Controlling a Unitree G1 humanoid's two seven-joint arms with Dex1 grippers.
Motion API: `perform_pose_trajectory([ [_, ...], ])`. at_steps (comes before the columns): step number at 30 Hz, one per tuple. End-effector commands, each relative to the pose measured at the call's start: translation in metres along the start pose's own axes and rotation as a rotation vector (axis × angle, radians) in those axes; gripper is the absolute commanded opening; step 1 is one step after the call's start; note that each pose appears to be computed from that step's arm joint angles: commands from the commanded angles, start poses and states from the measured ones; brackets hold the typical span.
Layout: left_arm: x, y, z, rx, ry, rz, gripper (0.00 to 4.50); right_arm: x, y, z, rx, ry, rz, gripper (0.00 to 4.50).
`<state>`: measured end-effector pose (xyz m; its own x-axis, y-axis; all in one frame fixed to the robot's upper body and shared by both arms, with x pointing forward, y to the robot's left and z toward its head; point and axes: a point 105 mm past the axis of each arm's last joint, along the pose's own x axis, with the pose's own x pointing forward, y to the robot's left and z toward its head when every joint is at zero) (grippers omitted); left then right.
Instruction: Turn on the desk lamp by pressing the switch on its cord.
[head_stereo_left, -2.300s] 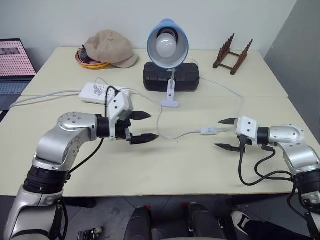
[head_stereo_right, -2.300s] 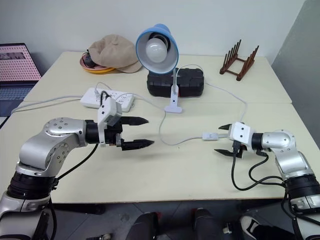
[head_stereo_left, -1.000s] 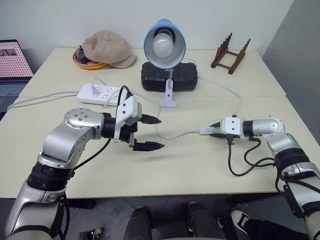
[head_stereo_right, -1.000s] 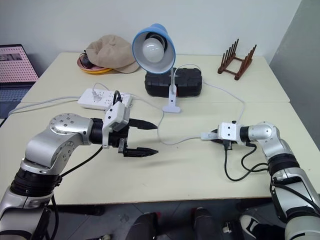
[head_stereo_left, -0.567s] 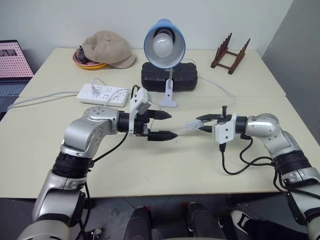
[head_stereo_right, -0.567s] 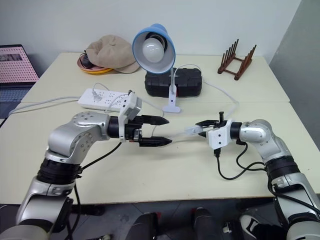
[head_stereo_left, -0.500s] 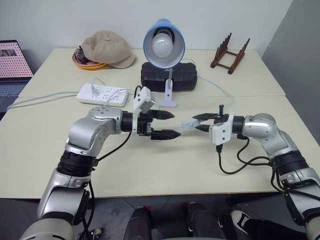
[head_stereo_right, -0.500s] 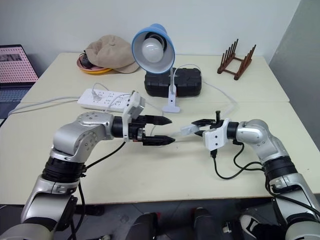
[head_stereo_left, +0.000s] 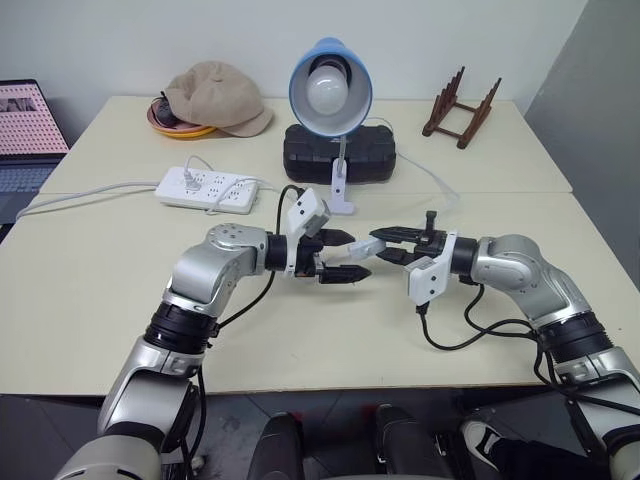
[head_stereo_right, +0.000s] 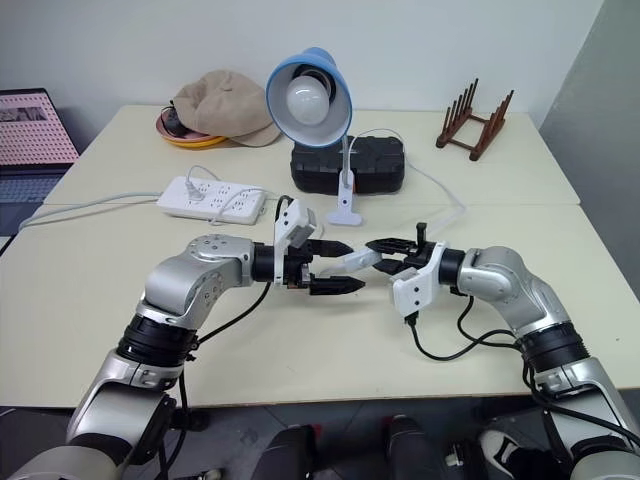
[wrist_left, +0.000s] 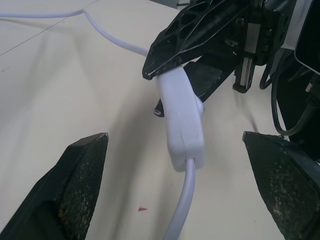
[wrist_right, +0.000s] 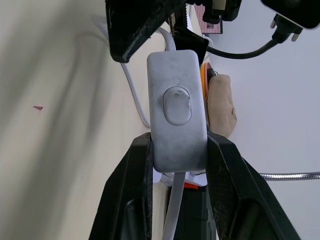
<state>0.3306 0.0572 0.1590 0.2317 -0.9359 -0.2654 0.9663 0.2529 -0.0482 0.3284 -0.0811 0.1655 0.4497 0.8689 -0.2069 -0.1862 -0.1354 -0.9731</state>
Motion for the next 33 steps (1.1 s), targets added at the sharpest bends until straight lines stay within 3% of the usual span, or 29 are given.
perform_pose_trajectory([
  [1, -0.0018, -0.0038, 0.0138, 0.021, -0.049, -0.006, 4.5, 0.0002, -0.0113, 0.0051, -0.033, -0.019, -0.039, 1.08],
  [6, -0.0024, -0.0061, 0.0151, 0.017, -0.057, -0.012, 4.5, 0.0023, -0.0094, 0.0054, -0.03, -0.022, -0.033, 1.08],
  [7, -0.0025, -0.006, 0.0147, 0.017, -0.056, -0.011, 4.12, 0.0026, -0.0095, 0.0056, -0.029, -0.023, -0.034, 1.08],
  [18, -0.003, -0.0113, 0.0159, 0.008, -0.067, -0.042, 2.1, 0.0029, -0.0076, 0.0068, -0.028, -0.027, -0.03, 1.08],
  [25, -0.0034, -0.0128, 0.0176, 0.001, -0.069, -0.055, 0.54, 0.0026, -0.0072, 0.0052, -0.019, -0.02, -0.03, 1.08],
  [33, -0.0033, -0.0136, 0.0171, 0.009, -0.06, -0.057, 0.49, 0.0018, -0.0092, 0.0047, -0.024, -0.017, -0.035, 1.08],
])
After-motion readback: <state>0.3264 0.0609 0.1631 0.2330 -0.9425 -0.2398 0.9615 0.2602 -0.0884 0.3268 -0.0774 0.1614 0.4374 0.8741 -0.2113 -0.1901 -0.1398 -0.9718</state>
